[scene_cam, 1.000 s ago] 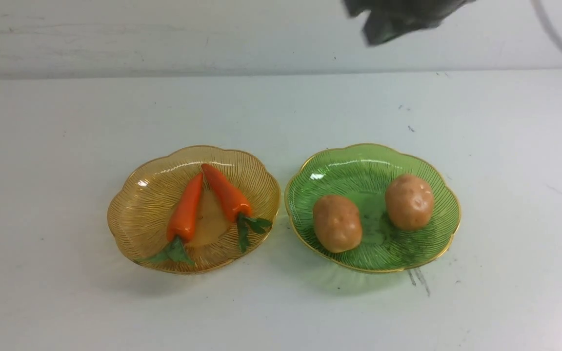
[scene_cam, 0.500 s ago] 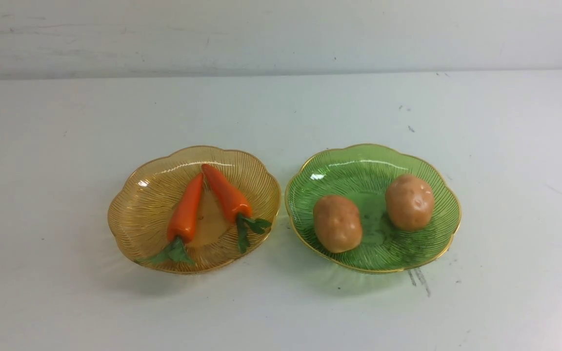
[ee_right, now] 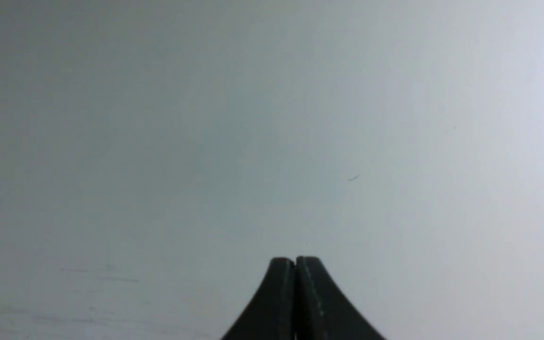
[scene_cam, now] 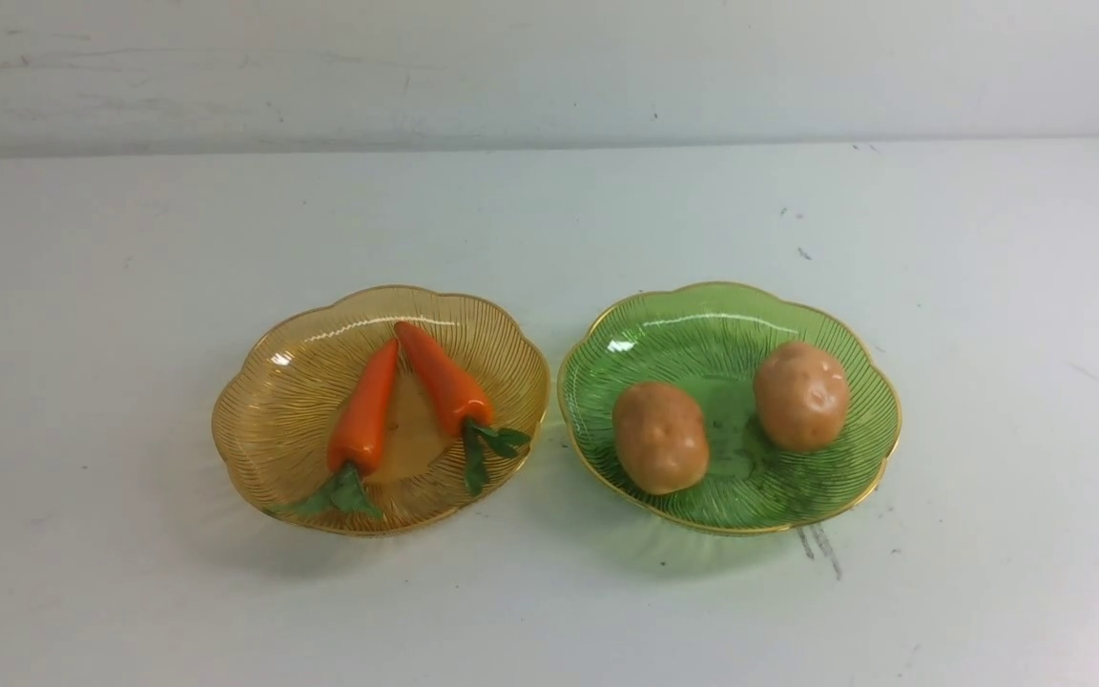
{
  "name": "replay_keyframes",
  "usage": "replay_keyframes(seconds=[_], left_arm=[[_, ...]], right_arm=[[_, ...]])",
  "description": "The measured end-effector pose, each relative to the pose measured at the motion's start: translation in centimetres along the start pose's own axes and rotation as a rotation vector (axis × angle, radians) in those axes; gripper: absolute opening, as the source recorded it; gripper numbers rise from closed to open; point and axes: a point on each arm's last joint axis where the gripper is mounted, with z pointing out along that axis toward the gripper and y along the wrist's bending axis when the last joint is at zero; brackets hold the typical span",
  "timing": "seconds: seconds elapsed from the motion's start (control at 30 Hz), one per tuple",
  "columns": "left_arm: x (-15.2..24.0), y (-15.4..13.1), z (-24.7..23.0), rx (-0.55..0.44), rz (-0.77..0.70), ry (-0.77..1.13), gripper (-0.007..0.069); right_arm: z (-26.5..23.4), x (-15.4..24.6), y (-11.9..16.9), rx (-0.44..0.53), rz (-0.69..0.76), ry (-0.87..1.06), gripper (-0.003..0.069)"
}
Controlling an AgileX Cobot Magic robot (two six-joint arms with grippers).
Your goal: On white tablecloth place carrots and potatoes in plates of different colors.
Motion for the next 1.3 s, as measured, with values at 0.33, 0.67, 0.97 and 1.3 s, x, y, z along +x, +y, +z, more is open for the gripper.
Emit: replay_keyframes(seconds=[0.33,0.67,0.97,1.3], left_arm=[[5.2,-1.1,-0.8,0.067,-0.116,-0.126,-0.0003],[6.4,-0.4,1.0,0.004,0.049,-0.16,-0.0003],[15.7,1.4,5.1,-0.196,0.051,-0.189,-0.0003],[19.5,1.6,6.9,-0.212,0.013,-0.167,-0.0003]], right_arm=[[0.0,0.2,0.0,0.004,0.0,0.017,-0.0011],[0.0,0.2,0.0,0.004,0.0,0.017,-0.0011],[0.0,0.2,0.0,0.005,0.0,0.018,-0.0011],[0.0,0.2,0.0,0.005,0.0,0.019,-0.0011]])
